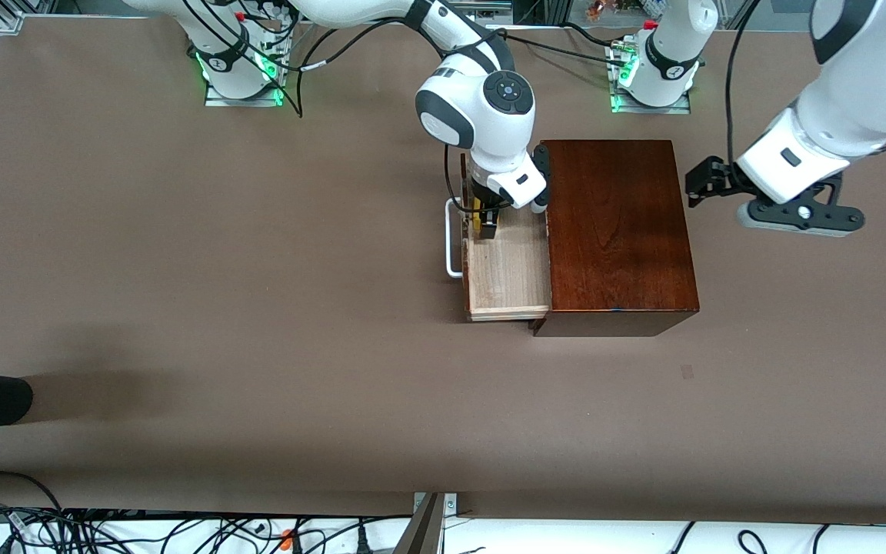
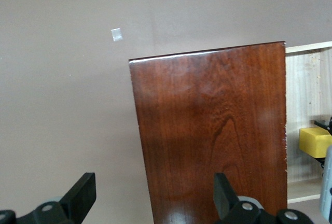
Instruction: Open drawer, take yellow block, close drawer
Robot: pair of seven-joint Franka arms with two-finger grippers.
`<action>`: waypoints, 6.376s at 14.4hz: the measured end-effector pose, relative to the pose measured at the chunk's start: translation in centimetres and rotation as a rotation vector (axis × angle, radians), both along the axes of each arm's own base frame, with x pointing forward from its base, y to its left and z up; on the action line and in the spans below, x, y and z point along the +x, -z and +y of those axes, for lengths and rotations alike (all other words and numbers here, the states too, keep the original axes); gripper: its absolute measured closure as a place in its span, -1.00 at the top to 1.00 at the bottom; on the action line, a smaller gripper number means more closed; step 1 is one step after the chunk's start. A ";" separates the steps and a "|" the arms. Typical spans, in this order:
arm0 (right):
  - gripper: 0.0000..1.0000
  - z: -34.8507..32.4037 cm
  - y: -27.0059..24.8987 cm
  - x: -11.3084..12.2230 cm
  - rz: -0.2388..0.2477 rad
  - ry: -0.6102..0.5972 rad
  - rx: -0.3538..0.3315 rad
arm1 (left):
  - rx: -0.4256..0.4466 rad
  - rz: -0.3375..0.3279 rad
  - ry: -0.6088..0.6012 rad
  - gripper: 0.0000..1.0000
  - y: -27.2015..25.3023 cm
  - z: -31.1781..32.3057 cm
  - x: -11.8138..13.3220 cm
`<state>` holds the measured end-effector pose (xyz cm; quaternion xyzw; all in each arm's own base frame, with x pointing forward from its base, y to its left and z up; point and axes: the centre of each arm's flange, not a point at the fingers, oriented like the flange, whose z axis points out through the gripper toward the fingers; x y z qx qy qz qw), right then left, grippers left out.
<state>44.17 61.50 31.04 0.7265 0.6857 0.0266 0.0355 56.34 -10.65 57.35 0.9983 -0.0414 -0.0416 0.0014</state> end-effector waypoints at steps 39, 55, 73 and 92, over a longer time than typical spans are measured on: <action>0.11 -49.0 -10.5 21.6 0.206 1.027 0.043 | -0.372 -0.156 1.482 1.00 24.3 -41.9 -7.1; 0.11 -56.5 9.0 10.8 0.092 1.364 0.092 | -0.247 0.084 1.548 1.00 28.9 -38.8 -6.4; 1.00 -57.8 -11.9 12.5 0.080 1.367 0.178 | -0.138 0.226 1.450 1.00 26.6 -27.9 -0.2; 1.00 -58.7 -26.3 14.6 0.046 1.377 0.120 | -0.127 0.159 0.905 1.00 4.3 -6.9 5.5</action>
